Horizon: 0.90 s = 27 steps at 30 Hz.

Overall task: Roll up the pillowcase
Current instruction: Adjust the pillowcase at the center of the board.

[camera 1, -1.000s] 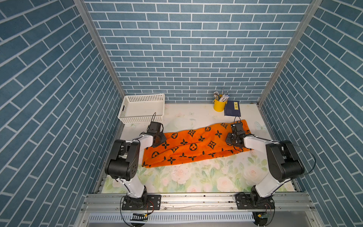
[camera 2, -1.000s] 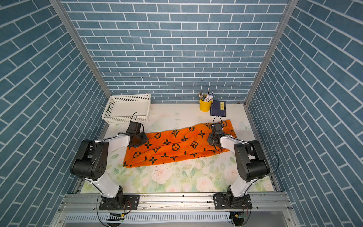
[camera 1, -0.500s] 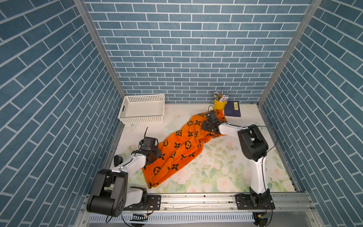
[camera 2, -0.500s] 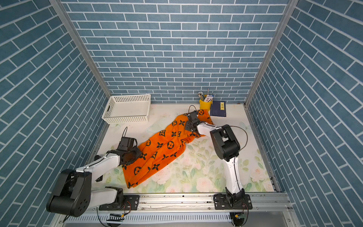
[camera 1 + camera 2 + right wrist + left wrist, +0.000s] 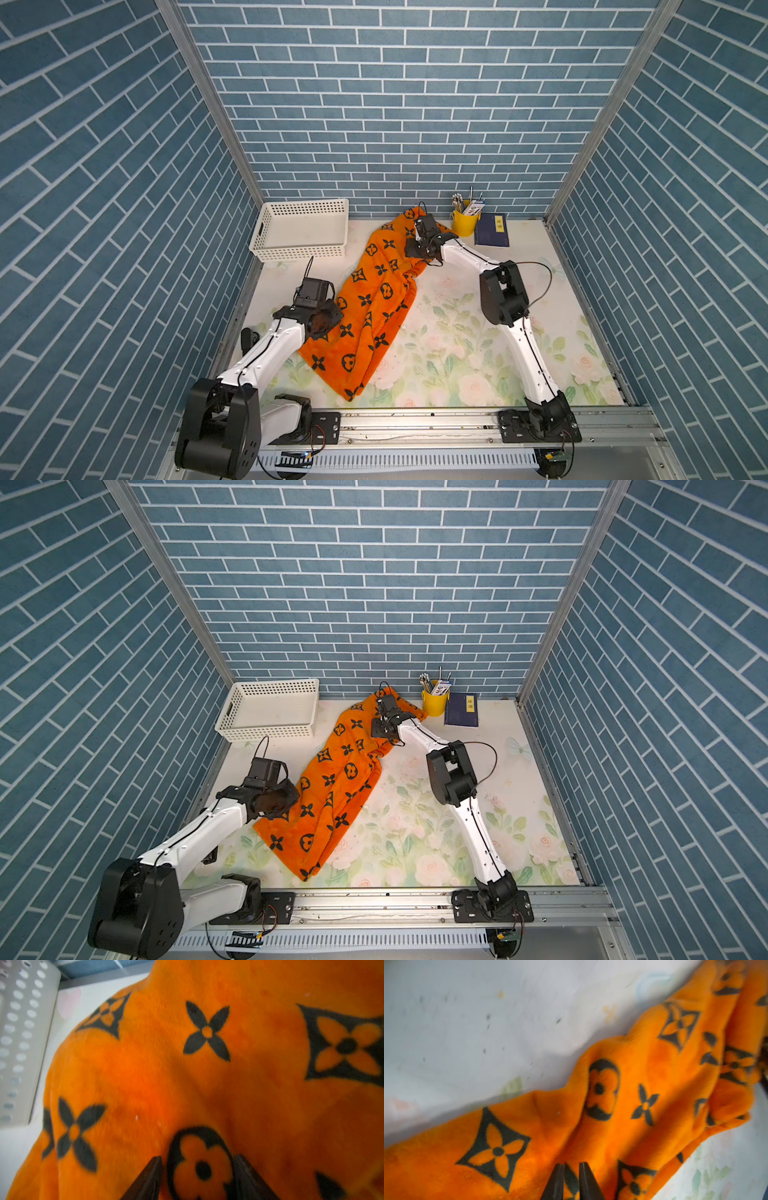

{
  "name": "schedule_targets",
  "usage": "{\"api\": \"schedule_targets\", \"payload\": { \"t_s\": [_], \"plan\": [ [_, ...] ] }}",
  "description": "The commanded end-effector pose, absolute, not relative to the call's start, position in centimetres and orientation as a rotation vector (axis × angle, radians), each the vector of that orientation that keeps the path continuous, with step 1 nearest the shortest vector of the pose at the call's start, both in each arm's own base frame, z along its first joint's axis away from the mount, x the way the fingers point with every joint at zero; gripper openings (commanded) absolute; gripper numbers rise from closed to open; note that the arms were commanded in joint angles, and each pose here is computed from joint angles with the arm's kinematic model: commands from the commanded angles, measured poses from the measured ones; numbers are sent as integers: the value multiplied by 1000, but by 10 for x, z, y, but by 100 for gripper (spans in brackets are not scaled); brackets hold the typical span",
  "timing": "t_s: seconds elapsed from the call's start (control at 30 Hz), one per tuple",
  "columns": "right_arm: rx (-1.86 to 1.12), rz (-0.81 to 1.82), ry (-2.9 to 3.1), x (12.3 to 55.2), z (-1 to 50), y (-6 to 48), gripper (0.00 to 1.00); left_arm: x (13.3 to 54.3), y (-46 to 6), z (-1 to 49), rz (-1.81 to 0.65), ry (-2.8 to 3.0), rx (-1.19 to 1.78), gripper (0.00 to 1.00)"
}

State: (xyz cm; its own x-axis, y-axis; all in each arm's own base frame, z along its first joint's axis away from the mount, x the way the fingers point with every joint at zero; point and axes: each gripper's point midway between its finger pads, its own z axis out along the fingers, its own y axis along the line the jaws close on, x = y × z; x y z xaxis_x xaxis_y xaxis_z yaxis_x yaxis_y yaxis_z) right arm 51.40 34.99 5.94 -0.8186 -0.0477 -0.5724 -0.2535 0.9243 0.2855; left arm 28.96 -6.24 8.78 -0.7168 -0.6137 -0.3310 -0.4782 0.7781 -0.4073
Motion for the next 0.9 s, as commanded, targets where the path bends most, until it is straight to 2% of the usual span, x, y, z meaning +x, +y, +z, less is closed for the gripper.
{"api": "schedule_targets", "payload": {
  "t_s": [0.0,0.2,0.27,0.33,0.4,0.5,0.63,0.73,0.87],
  "plan": [
    [-347,510,2395,478,117,361,60,296,-55,94,-284,2560,-700,20],
    [-494,576,2457,406,111,391,54,321,-55,65,-222,2596,-599,18],
    [-506,687,2481,382,101,408,52,322,-53,46,-209,2623,-599,17],
    [-482,733,2523,373,80,412,47,319,-50,28,-178,2662,-600,16],
    [-480,751,2556,371,60,416,46,313,-45,15,-140,2689,-613,16],
    [-463,672,2618,382,26,410,46,301,-39,4,-85,2722,-648,15],
    [-315,483,2717,411,-3,354,42,281,-39,-2,-113,2740,-728,14],
    [-280,437,2713,434,-7,324,42,262,-53,-8,-220,2750,-791,14],
    [-297,408,2683,474,-4,316,43,246,-80,-7,-324,2746,-795,14]
  ]
}}
